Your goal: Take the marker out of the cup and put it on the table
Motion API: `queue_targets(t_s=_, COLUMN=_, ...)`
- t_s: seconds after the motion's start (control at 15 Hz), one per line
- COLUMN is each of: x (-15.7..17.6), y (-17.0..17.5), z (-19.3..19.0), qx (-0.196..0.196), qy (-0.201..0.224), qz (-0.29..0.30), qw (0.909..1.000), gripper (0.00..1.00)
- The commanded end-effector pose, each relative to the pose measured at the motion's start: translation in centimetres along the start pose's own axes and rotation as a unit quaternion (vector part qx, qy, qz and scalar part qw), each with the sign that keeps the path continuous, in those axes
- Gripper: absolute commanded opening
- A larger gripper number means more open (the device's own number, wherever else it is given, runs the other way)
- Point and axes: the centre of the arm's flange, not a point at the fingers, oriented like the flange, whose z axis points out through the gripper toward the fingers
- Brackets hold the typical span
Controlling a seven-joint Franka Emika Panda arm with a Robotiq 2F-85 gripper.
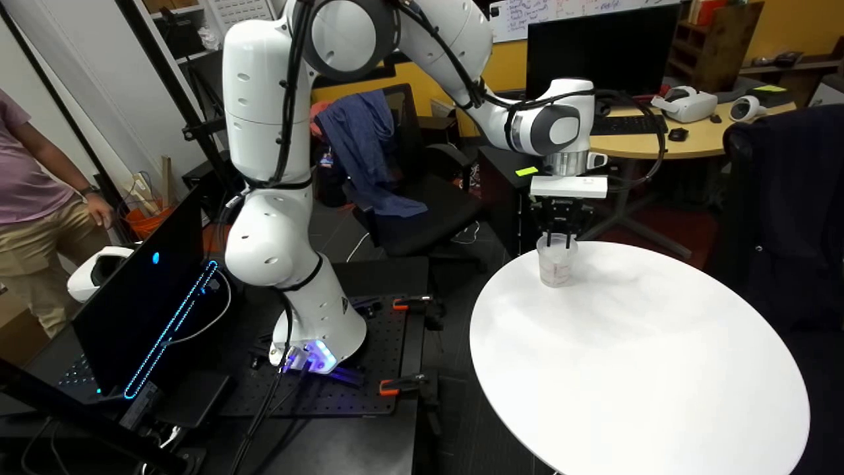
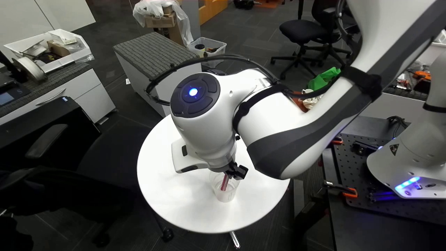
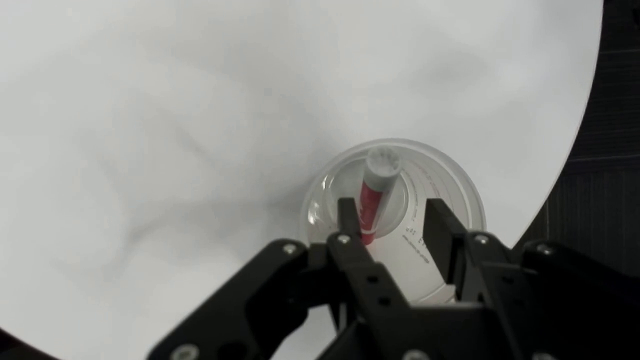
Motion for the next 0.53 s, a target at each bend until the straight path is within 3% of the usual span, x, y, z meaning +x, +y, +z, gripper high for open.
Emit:
queue_targets(t_s=0.0, x=-0.4, y=0.4, z=0.5, qx=-0.002, qy=0.011, qz=0.018, qw=0.9998, gripper=0.4)
queue_targets(t_s=0.2, x=-0.5, y=0.6, z=0.9, qx=0.004, qy=0.011, qz=0.019, qw=0.9998, gripper=0.36)
queue_targets(t_s=0.47, x=-0.5, y=0.7, z=1.5, qx=0.01, qy=0.01, qz=0.02, qw=0.9997, gripper=0.4)
